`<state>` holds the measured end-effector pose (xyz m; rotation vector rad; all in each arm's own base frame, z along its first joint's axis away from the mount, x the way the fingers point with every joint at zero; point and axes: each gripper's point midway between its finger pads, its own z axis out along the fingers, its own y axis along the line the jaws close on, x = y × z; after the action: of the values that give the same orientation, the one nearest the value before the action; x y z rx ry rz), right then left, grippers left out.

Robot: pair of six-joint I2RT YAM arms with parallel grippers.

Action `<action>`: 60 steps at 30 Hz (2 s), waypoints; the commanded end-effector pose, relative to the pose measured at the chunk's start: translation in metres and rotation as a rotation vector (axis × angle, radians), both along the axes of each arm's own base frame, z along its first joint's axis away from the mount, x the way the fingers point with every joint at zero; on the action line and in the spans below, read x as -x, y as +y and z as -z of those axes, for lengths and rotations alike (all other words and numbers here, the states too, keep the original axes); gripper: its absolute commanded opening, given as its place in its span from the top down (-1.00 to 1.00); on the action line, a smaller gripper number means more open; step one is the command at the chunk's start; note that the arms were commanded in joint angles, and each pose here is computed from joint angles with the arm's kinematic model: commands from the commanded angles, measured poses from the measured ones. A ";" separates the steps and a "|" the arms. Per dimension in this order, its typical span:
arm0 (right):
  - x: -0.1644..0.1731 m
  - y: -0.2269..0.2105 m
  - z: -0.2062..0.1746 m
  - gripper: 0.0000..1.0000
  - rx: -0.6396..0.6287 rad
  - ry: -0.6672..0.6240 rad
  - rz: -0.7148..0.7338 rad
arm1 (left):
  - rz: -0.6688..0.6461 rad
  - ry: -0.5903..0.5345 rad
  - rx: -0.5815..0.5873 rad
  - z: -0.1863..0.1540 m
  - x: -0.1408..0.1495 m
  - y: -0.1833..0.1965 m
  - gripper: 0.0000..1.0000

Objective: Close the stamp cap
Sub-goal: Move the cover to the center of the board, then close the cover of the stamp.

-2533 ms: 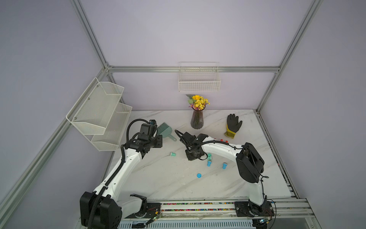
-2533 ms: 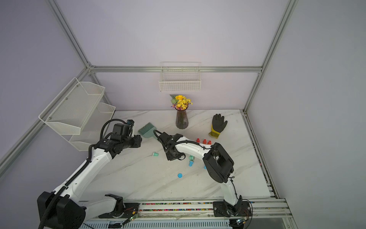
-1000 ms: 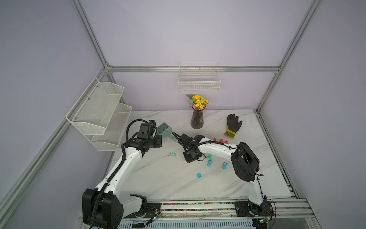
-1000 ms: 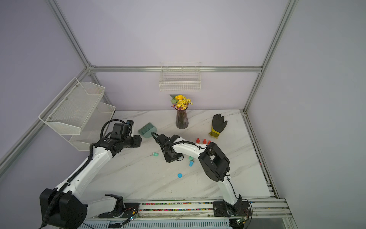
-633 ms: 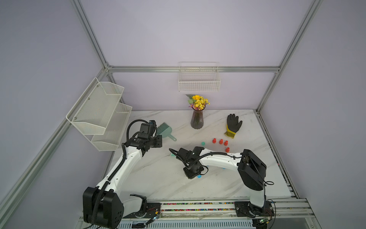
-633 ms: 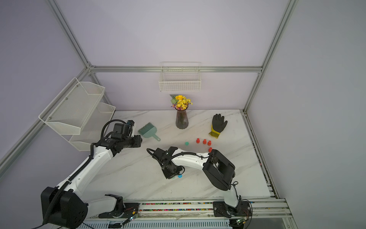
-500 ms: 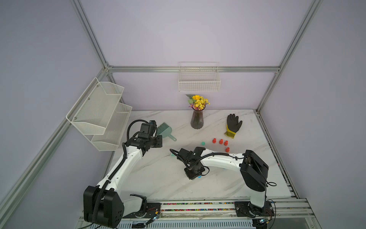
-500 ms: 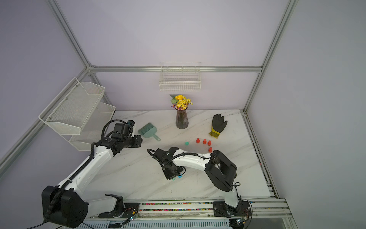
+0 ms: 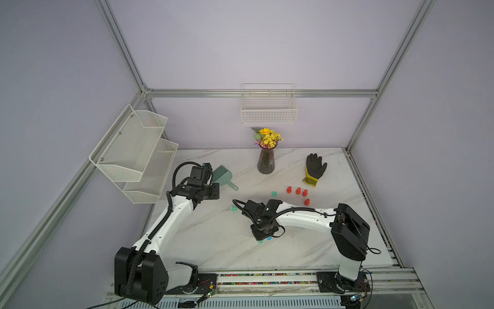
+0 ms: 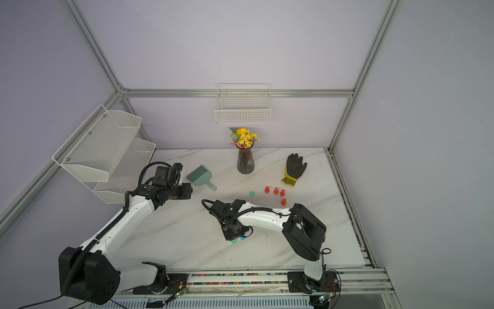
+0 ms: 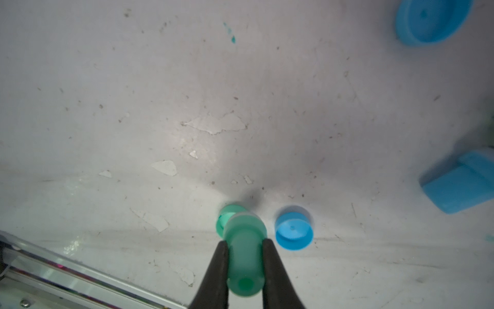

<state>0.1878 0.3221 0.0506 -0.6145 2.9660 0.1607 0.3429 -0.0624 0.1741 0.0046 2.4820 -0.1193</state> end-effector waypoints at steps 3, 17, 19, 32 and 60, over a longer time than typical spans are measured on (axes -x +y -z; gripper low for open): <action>-0.003 0.010 -0.007 1.00 -0.051 -0.049 0.024 | 0.007 -0.047 -0.011 -0.017 -0.010 0.002 -0.11; 0.004 0.010 0.000 1.00 -0.035 -0.036 0.019 | 0.011 -0.044 -0.009 -0.016 -0.010 0.001 -0.11; 0.005 0.010 0.000 1.00 -0.036 -0.036 0.019 | 0.011 -0.041 -0.009 -0.016 -0.010 0.001 -0.10; 0.005 0.010 -0.012 1.00 -0.047 -0.062 0.025 | 0.012 -0.039 -0.011 -0.015 -0.010 0.001 -0.11; 0.013 0.009 0.011 1.00 -0.019 -0.027 0.016 | 0.014 -0.027 -0.014 -0.012 -0.011 0.001 -0.11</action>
<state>0.1750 0.3296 0.0481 -0.6029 2.9351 0.1915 0.3458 -0.0628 0.1708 0.0130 2.4958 -0.1132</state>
